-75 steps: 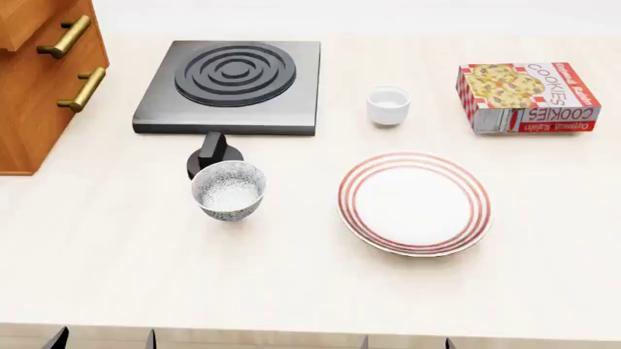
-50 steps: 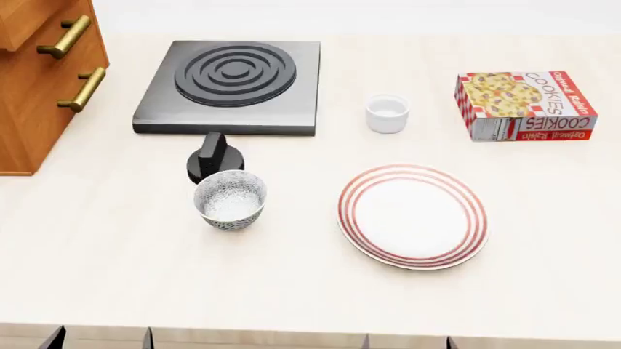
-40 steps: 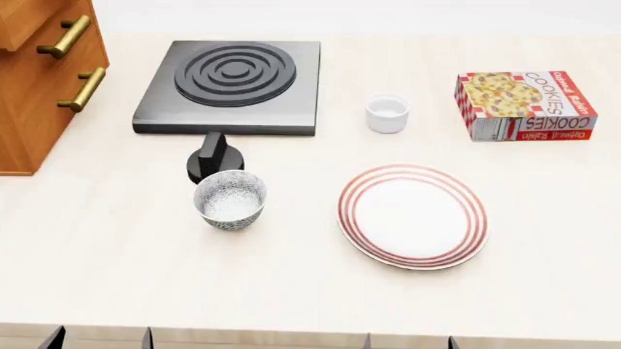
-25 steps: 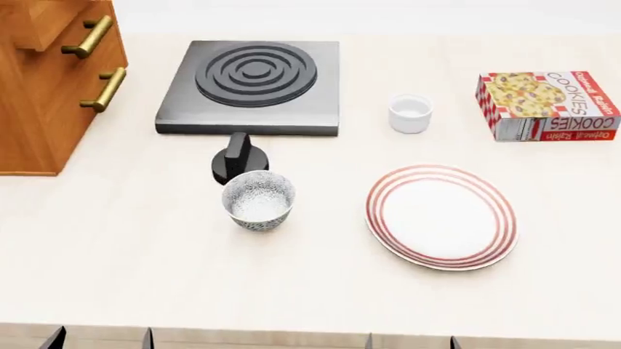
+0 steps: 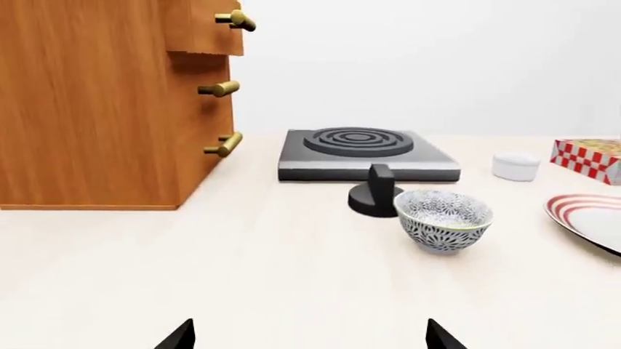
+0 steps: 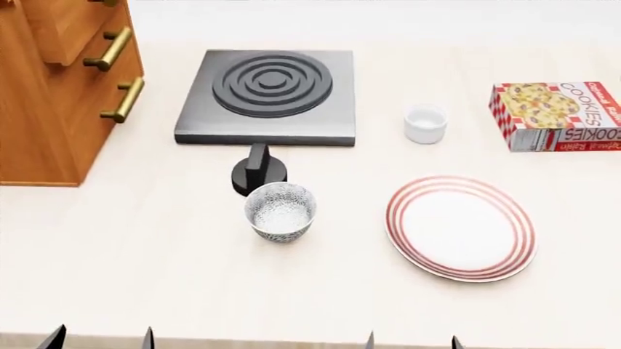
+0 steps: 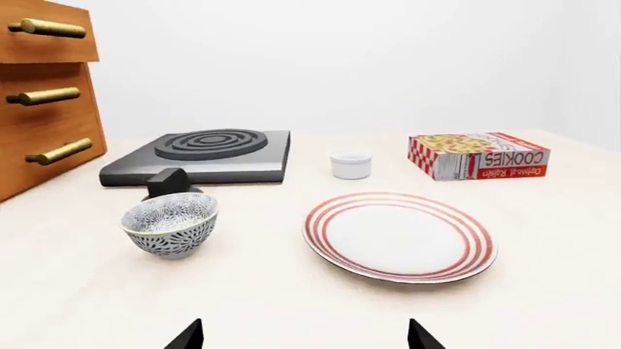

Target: Pick the akita bowl on the wooden cabinet and place it on the plate.

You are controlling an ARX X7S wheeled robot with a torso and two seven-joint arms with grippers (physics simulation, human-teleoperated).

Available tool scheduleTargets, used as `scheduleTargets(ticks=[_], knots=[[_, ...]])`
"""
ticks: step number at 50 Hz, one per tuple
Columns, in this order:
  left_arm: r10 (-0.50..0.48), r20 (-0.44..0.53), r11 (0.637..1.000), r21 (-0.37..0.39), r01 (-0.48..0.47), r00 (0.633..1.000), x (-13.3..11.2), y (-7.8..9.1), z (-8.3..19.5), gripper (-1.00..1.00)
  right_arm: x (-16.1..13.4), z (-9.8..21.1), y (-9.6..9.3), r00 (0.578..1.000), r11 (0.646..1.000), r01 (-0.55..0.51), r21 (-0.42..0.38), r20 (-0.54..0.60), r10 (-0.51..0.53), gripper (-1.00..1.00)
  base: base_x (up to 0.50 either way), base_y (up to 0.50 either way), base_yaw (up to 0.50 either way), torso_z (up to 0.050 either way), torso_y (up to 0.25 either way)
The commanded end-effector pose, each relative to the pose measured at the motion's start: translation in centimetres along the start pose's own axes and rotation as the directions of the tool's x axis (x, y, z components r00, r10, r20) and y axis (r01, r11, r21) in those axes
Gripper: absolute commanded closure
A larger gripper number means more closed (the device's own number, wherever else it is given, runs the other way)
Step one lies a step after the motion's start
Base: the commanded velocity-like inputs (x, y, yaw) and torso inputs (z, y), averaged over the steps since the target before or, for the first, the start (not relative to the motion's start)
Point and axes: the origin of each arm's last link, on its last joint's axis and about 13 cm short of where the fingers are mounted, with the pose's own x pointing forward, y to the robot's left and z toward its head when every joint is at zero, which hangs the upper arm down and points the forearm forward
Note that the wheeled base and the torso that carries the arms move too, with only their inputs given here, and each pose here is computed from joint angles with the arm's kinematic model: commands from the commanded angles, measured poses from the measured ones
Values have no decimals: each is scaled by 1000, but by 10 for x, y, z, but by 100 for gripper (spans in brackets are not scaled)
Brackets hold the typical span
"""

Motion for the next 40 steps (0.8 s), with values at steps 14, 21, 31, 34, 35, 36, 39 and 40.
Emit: scheduleTargets(ticks=[14,21,31,34,35,36,39,40], knots=[[-3,0,1000,0,3,1000,0,0,-1,-100,0,0,0,1000,1000,3,6,6,-3,-100,0,0,0,50,60],[-2,2,1000,0,2,1000,-1,0,0,-100,0,0,0,1000,1000,3,4,6,-3,-100,0,0,0,50,60],[18,-8,1000,-2,-18,1000,1,0,-1,-100,-1,0,0,1000,1000,15,-12,9,-15,-100,0,0,0,35,32],[19,-11,1000,-3,-19,1000,1,0,-1,-100,-1,0,0,1000,1000,16,-16,8,-16,-100,0,301,0,0,0],[19,-11,1000,-3,-19,1000,1,-1,-1,-100,-1,0,0,1000,1000,15,-16,7,-15,-100,0,500,0,0,0],[20,-13,1000,-3,-20,1000,1,0,-1,-100,-1,0,0,1000,1000,15,-17,7,-15,-100,0,500,0,0,0],[20,-13,1000,-3,-20,1000,1,-1,-1,-100,-1,0,0,1000,1000,16,-14,7,-16,-100,0,500,0,0,0],[20,-13,1000,-4,-20,1000,1,-1,-1,-100,-1,0,0,1000,1000,16,-14,7,-15,-100,0,500,0,0,0]])
